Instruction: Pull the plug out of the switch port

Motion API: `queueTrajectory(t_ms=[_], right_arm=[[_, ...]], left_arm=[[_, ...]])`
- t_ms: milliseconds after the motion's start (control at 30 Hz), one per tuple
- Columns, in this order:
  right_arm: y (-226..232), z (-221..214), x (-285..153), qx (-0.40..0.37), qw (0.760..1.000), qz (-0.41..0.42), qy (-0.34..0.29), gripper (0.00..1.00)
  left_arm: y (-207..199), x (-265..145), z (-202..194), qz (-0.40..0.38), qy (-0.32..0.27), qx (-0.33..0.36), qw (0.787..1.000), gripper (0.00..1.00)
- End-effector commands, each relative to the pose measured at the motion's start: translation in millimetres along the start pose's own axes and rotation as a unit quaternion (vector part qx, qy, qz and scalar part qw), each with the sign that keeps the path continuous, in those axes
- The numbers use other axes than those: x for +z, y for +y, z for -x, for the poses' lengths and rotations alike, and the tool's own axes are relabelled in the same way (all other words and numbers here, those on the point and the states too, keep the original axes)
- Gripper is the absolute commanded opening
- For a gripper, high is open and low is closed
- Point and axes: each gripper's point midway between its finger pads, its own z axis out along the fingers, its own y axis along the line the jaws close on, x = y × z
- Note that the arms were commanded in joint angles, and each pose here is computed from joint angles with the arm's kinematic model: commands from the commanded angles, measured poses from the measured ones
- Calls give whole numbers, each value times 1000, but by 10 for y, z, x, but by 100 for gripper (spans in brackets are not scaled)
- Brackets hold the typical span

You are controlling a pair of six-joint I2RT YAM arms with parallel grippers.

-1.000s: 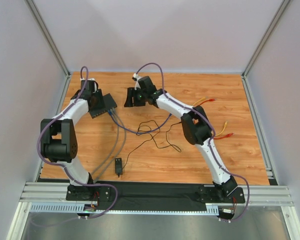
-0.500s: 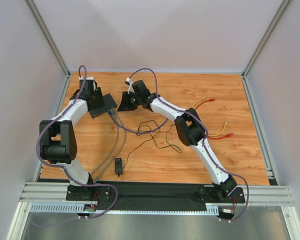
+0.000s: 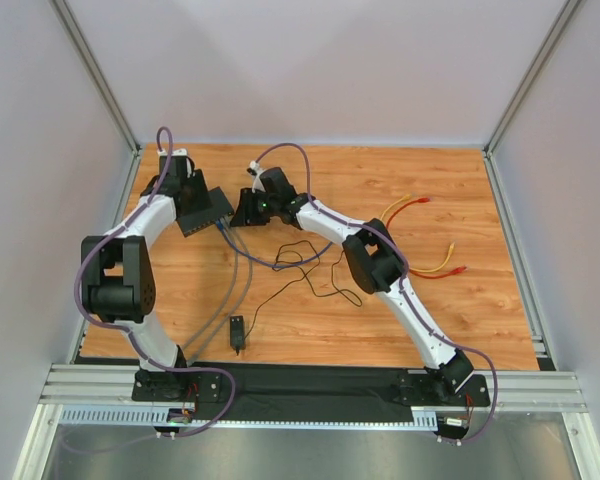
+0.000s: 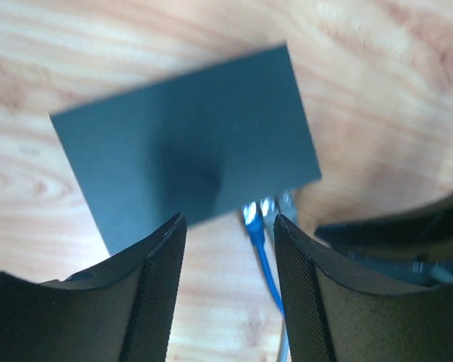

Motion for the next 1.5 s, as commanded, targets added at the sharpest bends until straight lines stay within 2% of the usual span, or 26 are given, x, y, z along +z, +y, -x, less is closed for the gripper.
queueTrajectory(t_ms=[0,133,200,333,400,633,767,900,1167,1467], right_arm=[[114,144,64,0,999,22,-27,39],[120,115,41,26,999,35,-22,40],[182,122,32,35,998,49,-21,40],[261,152,8,44,997,64,-20,40],[299,175,-10,41,996,70,-22,42],[398,278,-87,39,995,82,-32,44],[376,276,-79,42,996,78,-34,44],[329,241,-48,57,995,79,-30,44],[300,205,17,81,991,99,-27,44],[228,49,10,95,992,89,-8,43]], left_arm=[[4,145,426,-2,-29,-9,1000,59],[53,311,687,25,-19,-15,999,61],[111,334,871,34,-42,-45,998,59],[136,410,1051,46,-64,-59,995,58],[208,574,900,66,-33,-60,995,57],[156,925,637,48,42,-55,996,56],[73,938,625,29,45,-67,996,50],[87,932,558,27,40,-67,997,50],[23,969,296,0,82,-73,994,48],[62,826,160,-1,80,-74,994,48]])
